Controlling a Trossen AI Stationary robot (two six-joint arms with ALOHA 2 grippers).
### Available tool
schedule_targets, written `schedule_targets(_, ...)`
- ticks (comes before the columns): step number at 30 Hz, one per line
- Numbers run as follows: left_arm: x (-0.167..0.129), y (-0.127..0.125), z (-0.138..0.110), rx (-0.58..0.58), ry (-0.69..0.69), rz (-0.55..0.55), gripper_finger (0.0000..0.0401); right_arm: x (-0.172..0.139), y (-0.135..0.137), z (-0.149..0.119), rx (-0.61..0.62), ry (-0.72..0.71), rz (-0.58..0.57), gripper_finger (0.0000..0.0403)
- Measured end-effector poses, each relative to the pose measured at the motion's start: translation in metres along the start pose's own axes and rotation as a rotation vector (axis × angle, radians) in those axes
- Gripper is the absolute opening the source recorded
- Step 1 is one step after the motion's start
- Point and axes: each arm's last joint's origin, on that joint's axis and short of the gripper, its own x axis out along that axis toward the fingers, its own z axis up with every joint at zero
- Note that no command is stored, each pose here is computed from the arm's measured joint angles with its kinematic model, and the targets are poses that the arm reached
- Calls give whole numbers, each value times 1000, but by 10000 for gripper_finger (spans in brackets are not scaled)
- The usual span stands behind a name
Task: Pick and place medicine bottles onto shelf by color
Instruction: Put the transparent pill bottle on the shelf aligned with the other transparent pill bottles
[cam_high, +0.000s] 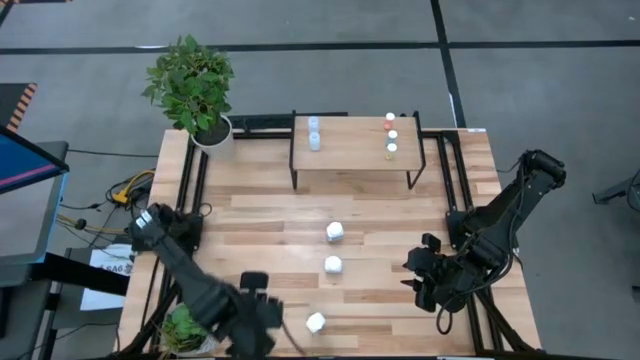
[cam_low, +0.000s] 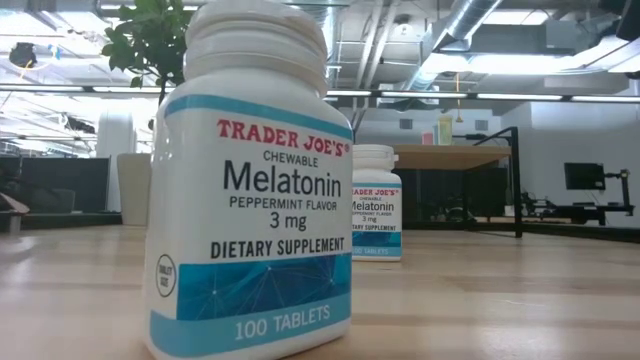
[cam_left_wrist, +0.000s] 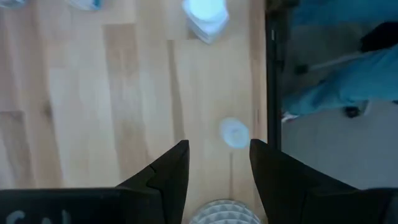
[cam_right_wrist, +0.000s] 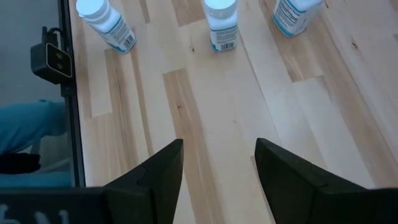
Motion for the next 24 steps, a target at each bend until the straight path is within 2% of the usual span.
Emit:
schedule_targets(4, 23, -25, -8, 35, 43, 0, 155, 0, 0, 0, -2, 1, -1, 221)
schedule_targets(8, 60, -45, -5, 30, 112, -31, 155, 0, 0, 0, -3, 1, 0, 221)
schedule_targets(14, 106, -56, -3, -14, 194, 13, 155, 0, 0, 0, -3, 2, 0, 221)
schedule_targets(24, 112, -53, -3, -21, 197, 66, 155, 0, 0, 0, -3, 5, 2, 221)
